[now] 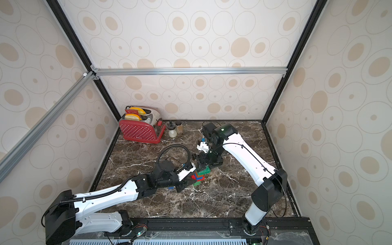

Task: Assemble the letter f with lego
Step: Pick up the lego brick from the center of the board.

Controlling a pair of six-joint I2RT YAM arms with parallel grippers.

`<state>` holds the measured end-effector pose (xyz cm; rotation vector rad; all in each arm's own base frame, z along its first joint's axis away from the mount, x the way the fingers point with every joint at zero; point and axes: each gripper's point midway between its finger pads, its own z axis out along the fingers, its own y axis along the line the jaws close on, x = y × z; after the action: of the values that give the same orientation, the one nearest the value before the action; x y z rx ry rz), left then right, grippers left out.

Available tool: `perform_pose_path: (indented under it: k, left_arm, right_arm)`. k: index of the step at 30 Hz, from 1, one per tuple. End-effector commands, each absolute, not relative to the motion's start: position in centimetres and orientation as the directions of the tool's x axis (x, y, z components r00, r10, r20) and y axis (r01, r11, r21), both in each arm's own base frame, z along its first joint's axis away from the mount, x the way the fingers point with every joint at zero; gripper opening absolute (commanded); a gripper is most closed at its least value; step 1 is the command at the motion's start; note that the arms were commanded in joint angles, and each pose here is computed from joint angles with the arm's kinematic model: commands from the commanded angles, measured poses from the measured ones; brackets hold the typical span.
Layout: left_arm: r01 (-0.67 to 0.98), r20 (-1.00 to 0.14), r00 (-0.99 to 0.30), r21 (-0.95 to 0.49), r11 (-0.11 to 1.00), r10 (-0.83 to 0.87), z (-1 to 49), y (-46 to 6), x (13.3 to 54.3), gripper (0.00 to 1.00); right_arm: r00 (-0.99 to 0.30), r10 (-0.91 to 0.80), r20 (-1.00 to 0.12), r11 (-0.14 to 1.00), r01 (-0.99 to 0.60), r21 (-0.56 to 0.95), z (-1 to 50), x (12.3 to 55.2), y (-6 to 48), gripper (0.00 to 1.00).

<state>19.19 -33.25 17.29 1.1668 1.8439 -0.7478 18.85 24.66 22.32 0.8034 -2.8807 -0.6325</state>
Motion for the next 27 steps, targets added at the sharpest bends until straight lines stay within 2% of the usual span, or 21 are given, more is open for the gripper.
perform_pose_path:
  k: [1, 15, 22, 27]
  left_arm:
    - [0.908, -0.856, -0.269, -0.074, 0.411, 0.442, 16.8, -33.0, 19.5, 0.27]
    - [0.901, -0.848, -0.293, -0.091, 0.423, 0.442, 16.3, -32.3, 19.6, 0.27]
    - [0.892, -0.836, -0.343, -0.147, 0.427, 0.428, 16.1, -32.5, 19.8, 0.28]
    - [0.877, -0.823, -0.407, -0.232, 0.42, 0.397, 16.3, -34.0, 20.2, 0.28]
  right_arm:
    - [-0.854, -0.519, -0.037, 0.765, -0.483, 0.427, 23.0, 18.7, 24.7, 0.75]
    - [-0.881, -0.467, -0.076, 0.813, -0.462, 0.354, 23.3, 20.9, 23.3, 0.82]
    - [-0.939, -0.322, -0.121, 0.899, -0.343, 0.272, 23.8, 24.1, 18.6, 0.86]
    - [-0.957, -0.238, -0.165, 0.931, -0.273, 0.243, 24.3, 25.2, 15.4, 0.95]
